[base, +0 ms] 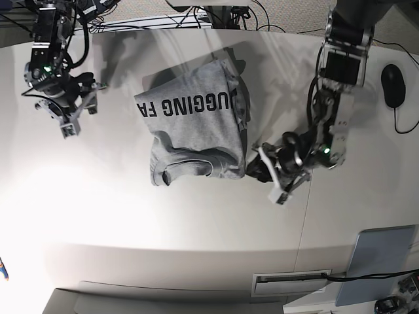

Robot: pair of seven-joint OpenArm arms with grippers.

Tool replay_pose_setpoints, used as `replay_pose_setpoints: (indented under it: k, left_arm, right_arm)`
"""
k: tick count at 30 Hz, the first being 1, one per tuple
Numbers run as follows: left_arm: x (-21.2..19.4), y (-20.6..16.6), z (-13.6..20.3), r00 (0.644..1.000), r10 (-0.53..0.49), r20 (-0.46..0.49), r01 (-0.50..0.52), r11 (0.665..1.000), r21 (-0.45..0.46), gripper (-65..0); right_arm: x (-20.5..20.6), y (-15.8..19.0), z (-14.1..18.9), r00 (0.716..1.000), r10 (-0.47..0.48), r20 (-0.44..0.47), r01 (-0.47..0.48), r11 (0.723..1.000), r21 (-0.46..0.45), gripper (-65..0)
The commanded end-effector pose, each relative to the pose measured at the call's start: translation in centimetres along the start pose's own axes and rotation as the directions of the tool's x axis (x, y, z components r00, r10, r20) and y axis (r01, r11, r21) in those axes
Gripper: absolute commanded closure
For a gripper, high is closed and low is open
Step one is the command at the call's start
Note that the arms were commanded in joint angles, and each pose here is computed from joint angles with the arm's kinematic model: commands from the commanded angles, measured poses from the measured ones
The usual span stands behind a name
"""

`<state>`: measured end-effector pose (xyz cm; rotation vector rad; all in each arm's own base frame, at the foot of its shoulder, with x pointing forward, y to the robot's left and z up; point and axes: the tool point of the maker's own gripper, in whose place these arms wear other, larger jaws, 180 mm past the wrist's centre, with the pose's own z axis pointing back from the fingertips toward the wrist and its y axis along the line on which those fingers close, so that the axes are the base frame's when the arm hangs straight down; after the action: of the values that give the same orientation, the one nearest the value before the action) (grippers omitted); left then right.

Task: Fold the T-shirt properly
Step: 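Grasp the shirt's opposite side with the left gripper and fold it inward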

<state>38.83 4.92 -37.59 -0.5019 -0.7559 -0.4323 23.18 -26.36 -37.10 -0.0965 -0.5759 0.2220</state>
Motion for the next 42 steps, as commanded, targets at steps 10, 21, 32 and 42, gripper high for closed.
replay_pose_setpoints:
  k: [10, 21, 32, 42]
  left_arm:
    - [3.3, -5.3, -2.2, 0.989, -0.132, 0.061, 0.141, 0.973, -0.183, -21.1]
    - [1.6, -3.4, -3.3, 0.97, -0.239, -0.056, 0.236, 0.971, -0.047, -9.8]
    - [1.9, -3.7, -3.3, 0.968, -0.246, -0.04, 0.243, 0.968, -0.064, 0.0]
    - [6.1, -5.0, -1.5, 0.98, -0.172, 0.098, 0.182, 0.978, -0.104, 0.0]
  right_arm:
    - [0.9, -0.8, 0.5, 0.999, 0.018, 0.036, -0.017, 1.0, -0.026, -27.3]
    - [0.8, -0.8, 0.5, 0.999, 0.02, 0.031, -0.019, 0.999, -0.032, -27.3]
    - [0.9, -0.8, 0.5, 0.999, 0.021, 0.036, -0.019, 0.999, -0.032, -27.3]
    - [1.5, -0.9, 0.6, 0.997, 0.023, 0.068, -0.021, 0.999, -0.034, -27.3]
